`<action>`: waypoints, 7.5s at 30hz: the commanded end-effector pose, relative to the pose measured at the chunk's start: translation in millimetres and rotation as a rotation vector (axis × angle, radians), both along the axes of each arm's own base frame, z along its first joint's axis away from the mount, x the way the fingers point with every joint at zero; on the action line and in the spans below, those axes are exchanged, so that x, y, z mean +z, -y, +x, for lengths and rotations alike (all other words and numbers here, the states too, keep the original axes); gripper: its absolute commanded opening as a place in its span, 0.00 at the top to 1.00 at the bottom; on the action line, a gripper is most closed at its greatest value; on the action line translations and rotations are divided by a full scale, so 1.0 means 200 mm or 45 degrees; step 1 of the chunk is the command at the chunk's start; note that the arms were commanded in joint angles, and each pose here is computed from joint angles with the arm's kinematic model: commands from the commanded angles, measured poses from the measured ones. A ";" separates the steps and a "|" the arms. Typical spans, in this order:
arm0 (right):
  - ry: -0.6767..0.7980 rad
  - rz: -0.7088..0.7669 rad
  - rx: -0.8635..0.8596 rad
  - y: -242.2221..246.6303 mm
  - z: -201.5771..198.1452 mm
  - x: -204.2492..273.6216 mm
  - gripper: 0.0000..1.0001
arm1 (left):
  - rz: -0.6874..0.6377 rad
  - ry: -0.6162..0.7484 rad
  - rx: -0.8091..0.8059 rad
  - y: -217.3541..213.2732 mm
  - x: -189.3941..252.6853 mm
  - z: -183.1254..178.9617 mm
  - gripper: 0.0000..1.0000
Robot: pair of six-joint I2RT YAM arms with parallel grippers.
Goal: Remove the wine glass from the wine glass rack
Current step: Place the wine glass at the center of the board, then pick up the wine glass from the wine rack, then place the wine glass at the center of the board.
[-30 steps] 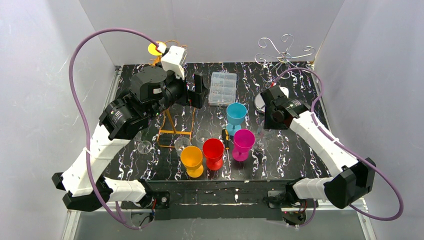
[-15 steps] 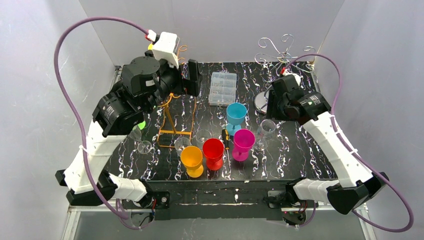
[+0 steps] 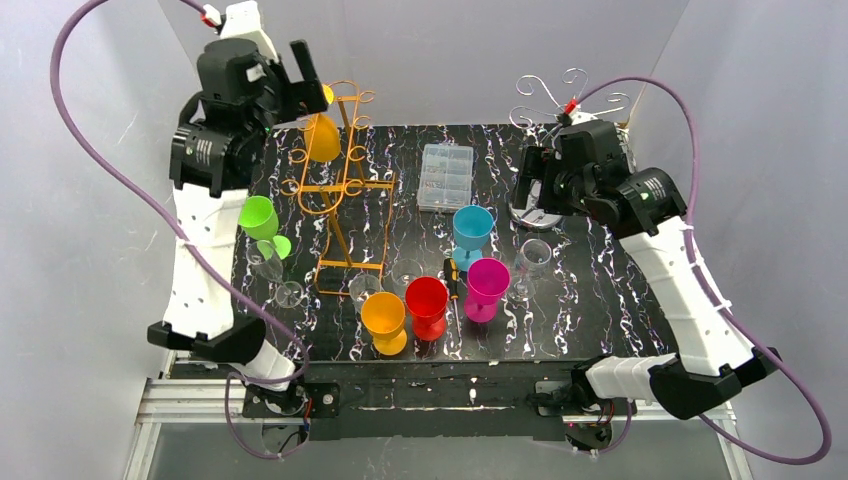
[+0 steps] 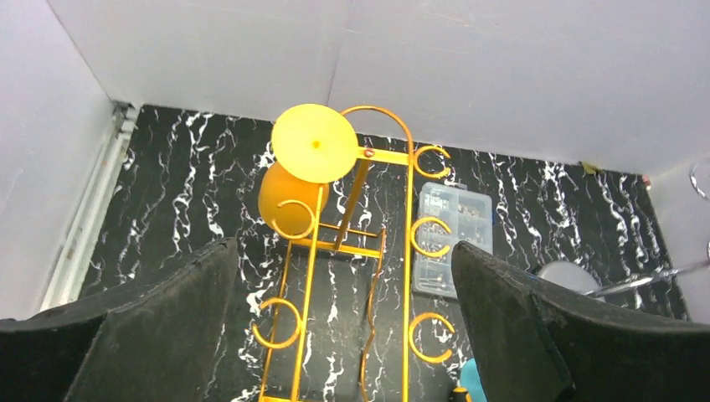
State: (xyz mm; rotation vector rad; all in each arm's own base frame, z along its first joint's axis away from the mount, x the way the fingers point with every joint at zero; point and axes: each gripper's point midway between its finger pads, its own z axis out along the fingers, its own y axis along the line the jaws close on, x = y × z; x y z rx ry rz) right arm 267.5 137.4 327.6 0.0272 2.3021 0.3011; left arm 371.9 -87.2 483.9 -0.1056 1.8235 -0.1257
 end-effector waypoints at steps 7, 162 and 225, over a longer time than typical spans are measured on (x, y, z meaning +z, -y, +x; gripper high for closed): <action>0.125 0.212 0.147 -0.20 0.06 0.16 0.02 | -0.614 -0.125 -0.107 -0.18 -0.15 0.34 0.16; 0.146 0.311 0.151 -0.20 -0.01 0.16 0.01 | -1.169 -0.157 -0.169 -0.40 -0.35 0.62 1.00; 0.948 1.013 0.702 -0.42 0.22 1.20 0.02 | -1.644 0.012 -1.049 0.69 0.78 -0.11 1.00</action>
